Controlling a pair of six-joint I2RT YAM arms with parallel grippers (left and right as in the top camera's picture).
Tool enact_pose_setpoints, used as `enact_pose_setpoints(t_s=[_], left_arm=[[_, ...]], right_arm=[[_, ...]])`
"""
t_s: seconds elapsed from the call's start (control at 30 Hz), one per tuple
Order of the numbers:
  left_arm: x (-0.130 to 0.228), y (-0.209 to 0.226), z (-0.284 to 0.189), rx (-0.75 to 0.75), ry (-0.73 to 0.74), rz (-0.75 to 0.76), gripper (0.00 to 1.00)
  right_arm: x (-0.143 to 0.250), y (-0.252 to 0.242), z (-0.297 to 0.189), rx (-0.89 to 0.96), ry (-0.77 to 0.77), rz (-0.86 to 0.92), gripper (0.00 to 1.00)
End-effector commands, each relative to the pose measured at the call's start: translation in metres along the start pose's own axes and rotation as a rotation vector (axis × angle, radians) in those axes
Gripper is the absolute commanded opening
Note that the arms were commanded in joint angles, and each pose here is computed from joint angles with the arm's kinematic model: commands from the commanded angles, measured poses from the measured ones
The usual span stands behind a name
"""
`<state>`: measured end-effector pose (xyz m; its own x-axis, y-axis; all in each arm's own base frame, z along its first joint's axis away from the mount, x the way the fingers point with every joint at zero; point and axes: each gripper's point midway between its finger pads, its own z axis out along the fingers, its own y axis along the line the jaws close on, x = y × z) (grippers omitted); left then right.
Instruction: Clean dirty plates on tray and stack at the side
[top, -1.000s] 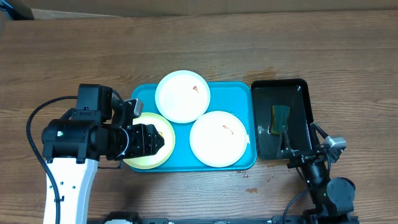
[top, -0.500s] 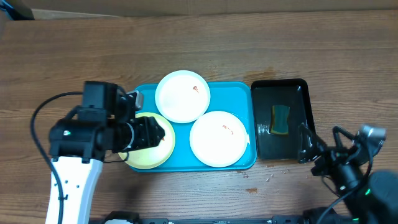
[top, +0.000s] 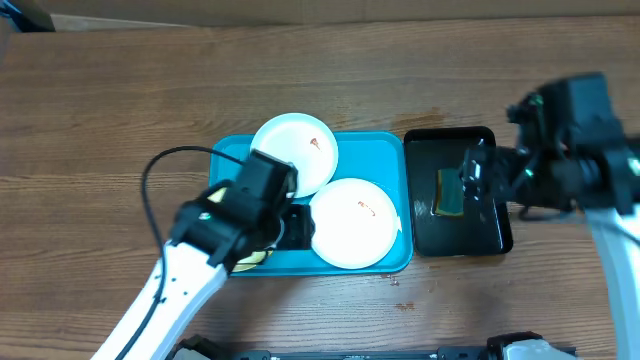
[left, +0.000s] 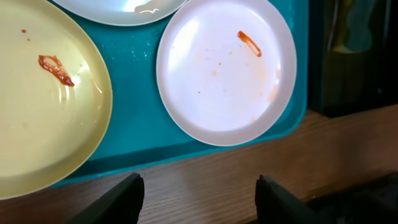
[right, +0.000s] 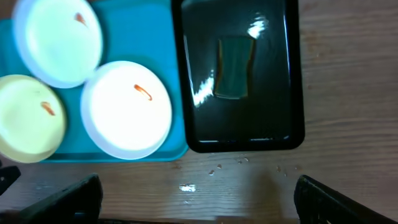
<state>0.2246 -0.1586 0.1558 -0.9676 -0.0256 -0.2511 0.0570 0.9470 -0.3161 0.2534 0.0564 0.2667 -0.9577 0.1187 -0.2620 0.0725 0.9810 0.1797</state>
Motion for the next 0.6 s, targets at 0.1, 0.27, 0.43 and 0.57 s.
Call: enact_pose_setpoints(t_s=[0.1,0.27,0.43,0.57], left_arm=[[0.008,0.010,0.044,-0.169,0.067,0.007,0.60],[0.016,0.015,0.078,-0.232,0.155,0.020,0.62],[0.021,0.023,0.106,-0.276,0.217,0.012,0.64],[0.020,0.025,0.125,-0.285,0.235,0.008,0.55]], right_arm=[[-0.019,-0.014,0.033,0.101,0.047,0.058,0.98],[-0.021,-0.023,0.061,0.148,0.084,0.061,0.94],[-0.019,-0.032,0.100,0.173,0.081,0.082,0.95],[-0.019,-0.037,0.139,0.165,0.050,0.080,0.94]])
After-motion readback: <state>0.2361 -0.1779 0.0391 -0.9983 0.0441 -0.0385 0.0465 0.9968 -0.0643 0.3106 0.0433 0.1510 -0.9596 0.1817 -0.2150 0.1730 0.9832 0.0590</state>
